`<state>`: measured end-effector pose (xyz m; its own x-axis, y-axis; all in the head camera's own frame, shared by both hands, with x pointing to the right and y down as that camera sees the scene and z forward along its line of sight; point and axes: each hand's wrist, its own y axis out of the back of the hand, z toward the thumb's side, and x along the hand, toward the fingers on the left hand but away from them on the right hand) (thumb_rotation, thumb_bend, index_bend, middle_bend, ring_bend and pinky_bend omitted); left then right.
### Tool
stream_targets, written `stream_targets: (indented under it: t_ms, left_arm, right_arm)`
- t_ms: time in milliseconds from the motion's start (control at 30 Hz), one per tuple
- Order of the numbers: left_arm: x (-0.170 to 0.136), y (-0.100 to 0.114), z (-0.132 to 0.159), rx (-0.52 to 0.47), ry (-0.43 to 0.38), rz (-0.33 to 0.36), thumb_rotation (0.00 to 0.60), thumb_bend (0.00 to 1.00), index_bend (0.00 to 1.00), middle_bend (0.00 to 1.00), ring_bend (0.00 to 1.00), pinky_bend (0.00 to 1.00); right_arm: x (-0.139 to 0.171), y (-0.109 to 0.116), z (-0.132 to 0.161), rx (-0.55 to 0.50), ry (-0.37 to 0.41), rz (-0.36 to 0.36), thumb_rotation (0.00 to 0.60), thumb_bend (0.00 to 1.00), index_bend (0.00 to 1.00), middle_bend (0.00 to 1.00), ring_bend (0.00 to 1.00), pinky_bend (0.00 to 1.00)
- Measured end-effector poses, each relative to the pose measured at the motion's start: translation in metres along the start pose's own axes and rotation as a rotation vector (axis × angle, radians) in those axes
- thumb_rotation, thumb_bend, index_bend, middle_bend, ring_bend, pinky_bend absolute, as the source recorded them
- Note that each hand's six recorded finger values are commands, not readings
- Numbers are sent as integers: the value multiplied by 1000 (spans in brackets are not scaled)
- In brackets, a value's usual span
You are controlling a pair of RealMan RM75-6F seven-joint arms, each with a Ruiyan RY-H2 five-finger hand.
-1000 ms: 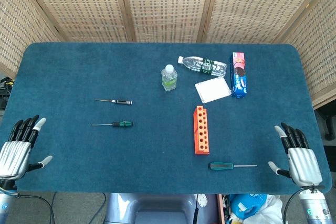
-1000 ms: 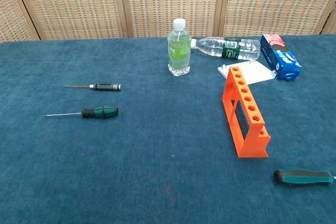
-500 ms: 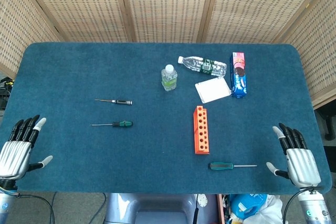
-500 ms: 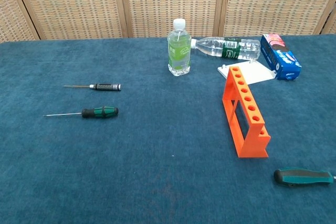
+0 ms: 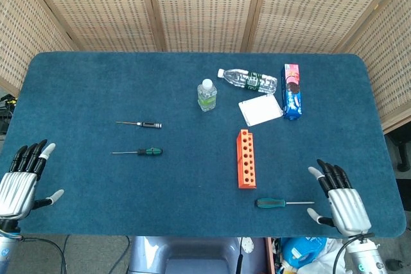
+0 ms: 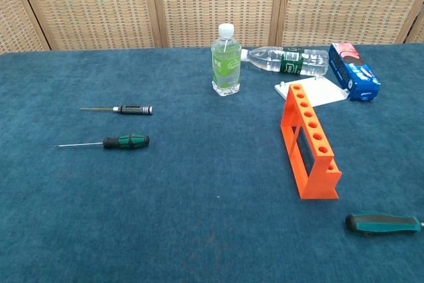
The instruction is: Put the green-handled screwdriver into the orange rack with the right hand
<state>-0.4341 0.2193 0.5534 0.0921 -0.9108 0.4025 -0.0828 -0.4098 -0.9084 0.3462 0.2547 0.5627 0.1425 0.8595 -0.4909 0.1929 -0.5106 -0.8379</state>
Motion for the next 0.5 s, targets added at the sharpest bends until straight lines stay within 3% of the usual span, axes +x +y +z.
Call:
stream_targets:
  t_ms: [500]
  left_arm:
    - [0, 1, -1, -8, 1, -1, 600, 0, 0, 0, 0, 0]
  right_arm:
    - [-20, -49, 43, -49, 46, 100, 600, 176, 294, 0, 0, 0]
